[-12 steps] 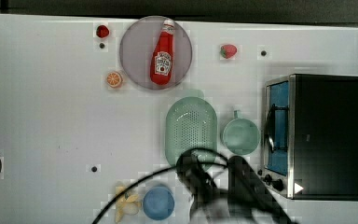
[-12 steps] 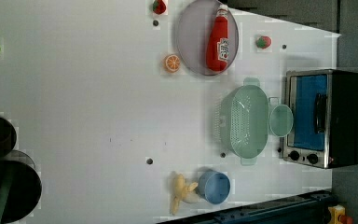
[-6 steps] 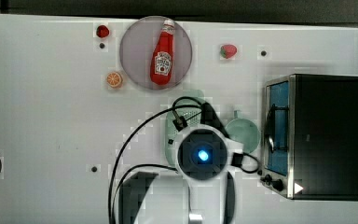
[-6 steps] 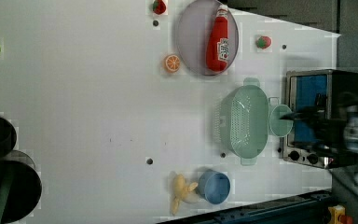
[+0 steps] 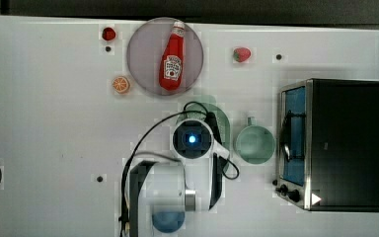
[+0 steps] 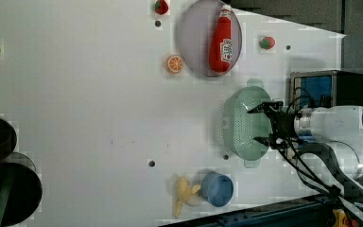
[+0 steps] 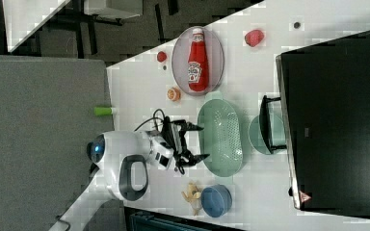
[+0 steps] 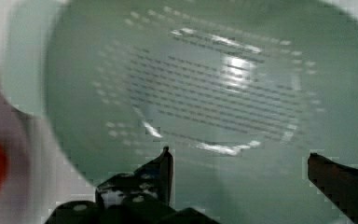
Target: Drag strainer right to left.
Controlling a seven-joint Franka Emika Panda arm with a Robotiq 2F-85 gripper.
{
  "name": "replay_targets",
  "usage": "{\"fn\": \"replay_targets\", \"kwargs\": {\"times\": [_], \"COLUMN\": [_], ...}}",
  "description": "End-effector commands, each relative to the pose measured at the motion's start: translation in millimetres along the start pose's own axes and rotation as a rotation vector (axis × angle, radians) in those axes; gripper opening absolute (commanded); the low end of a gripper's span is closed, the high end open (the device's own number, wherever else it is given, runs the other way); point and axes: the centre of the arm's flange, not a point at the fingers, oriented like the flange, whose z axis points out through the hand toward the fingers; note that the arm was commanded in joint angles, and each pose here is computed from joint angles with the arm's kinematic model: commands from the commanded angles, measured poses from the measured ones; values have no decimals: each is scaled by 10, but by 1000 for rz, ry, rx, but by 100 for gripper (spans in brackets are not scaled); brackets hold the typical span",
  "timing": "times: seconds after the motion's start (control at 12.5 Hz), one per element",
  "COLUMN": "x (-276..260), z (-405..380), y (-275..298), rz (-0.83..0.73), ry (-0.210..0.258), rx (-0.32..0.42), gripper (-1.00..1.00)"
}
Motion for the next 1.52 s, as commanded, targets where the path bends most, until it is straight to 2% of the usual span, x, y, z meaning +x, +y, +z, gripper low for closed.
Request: {"fn": "replay_targets", "kwargs": {"times": [0.08,0.32,0.64,0.8,1.36,1.52], "x": [-54,-129,-181,-268,-871,-1008], "z": [251,590,873,903,908,920], "y": [-33,-81,-72,-104,-160,-187], "rz": [118,101,98,155,78,106], "ry": [10,9,5,1,-8,-9], "rx": [37,67,67,73,62,56], "gripper": [100,100,100,100,100,100]}}
